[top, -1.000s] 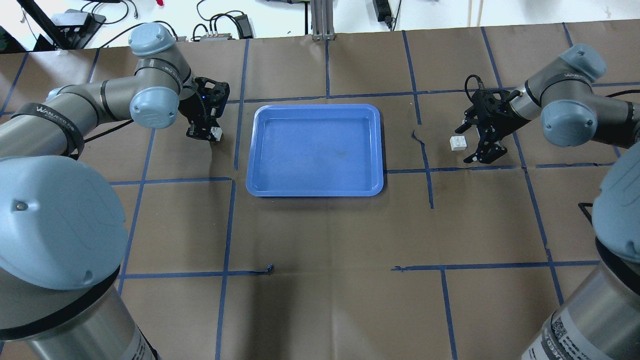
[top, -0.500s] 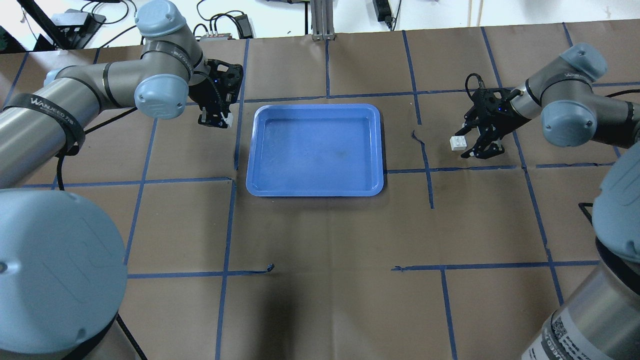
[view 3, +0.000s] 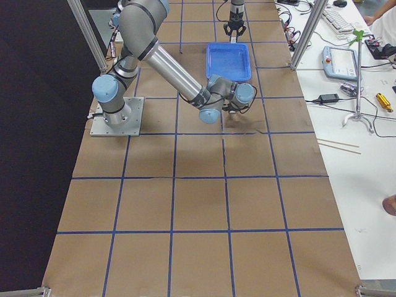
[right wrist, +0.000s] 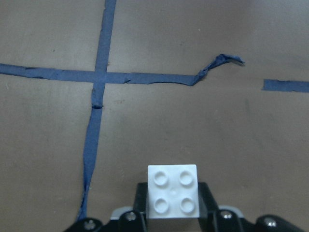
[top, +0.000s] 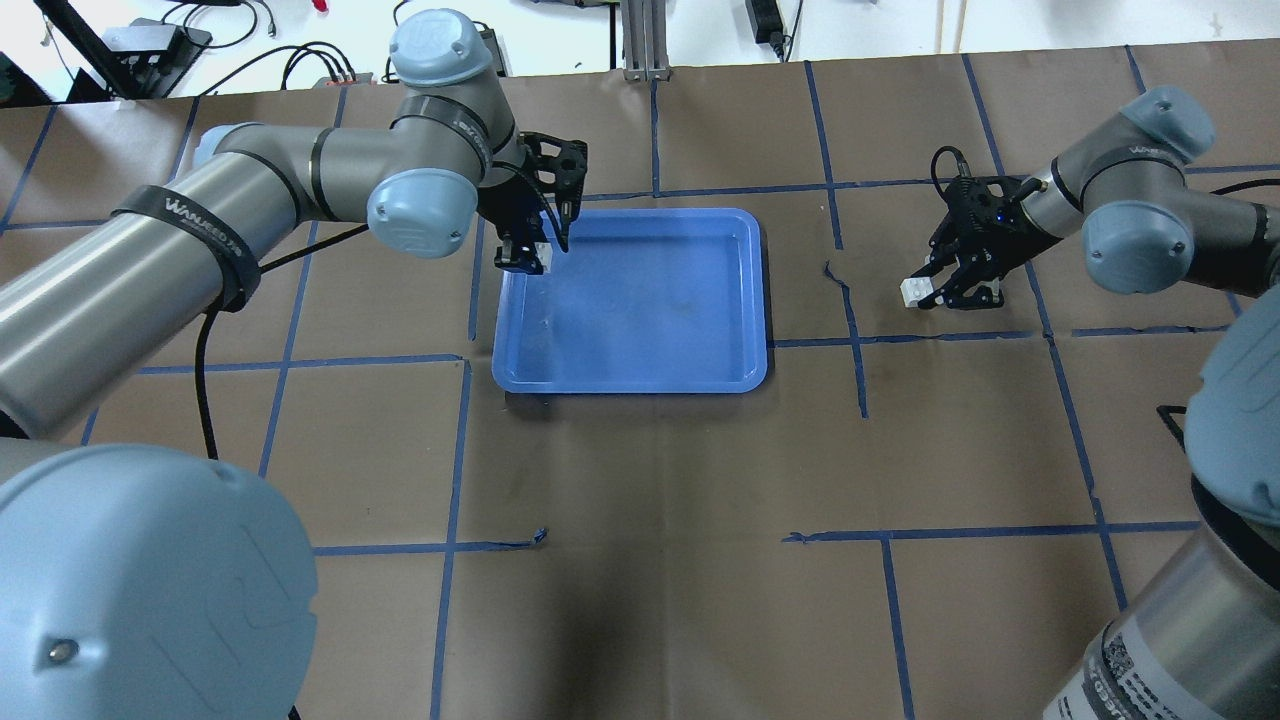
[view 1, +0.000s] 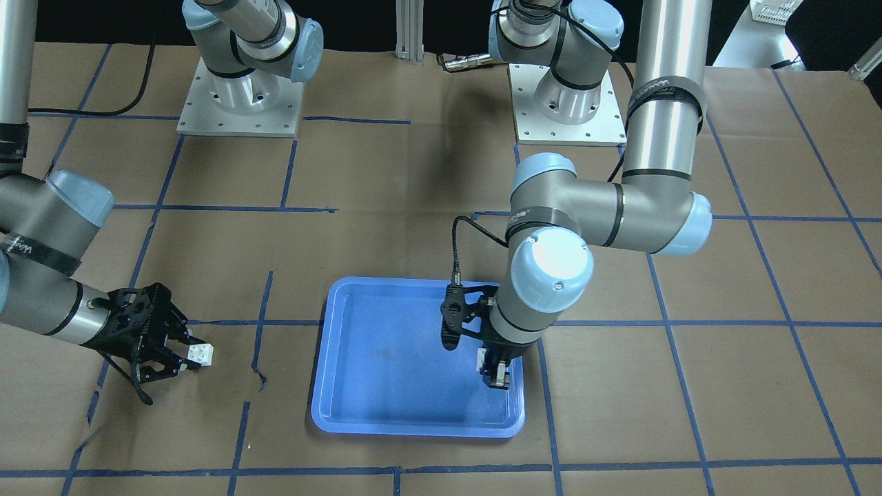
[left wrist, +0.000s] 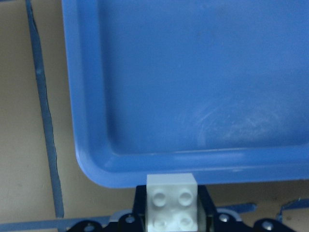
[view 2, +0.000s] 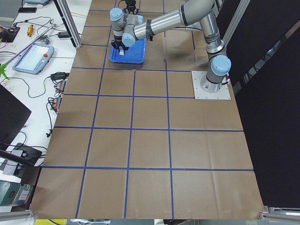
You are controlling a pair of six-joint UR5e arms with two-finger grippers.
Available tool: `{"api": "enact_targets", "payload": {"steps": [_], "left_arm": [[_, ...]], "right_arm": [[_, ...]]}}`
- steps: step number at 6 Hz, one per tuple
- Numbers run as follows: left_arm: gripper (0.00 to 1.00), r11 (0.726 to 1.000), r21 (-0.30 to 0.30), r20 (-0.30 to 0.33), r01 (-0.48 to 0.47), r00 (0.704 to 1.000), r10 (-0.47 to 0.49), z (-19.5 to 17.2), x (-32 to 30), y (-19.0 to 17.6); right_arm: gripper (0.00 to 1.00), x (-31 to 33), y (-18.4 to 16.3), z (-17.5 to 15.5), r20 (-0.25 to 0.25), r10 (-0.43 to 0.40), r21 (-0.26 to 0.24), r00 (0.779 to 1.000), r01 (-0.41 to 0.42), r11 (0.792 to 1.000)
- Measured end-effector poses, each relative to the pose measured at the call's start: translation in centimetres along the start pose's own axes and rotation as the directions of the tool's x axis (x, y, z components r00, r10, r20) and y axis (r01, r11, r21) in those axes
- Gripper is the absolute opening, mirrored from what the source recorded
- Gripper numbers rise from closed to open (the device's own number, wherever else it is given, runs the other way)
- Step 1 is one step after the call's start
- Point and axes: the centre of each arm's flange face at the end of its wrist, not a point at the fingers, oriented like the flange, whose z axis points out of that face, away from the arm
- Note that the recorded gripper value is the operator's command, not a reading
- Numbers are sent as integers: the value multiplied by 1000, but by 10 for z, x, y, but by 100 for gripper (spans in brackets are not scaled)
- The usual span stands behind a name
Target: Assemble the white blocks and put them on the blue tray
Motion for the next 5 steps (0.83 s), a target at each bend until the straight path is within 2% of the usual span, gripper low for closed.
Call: {"api": "enact_targets", "payload": {"steps": [2,4,5], "left_arm": [[5,1000,12,-20,-4,1000,4,31,7,-37],[7,999,34,-22,-18,1000,19,46,10,-56],[19,999,39,-2,-19,1000,19,48,10,-60]], "right_arm": [[22,15,-3,-22,-32,-11,-20,999,10,1000],[22,29,-17,-65,-46,-14,-26,999,13,1000],[23,28,-31,-87,-47,7,-13,999,-8,1000]]}}
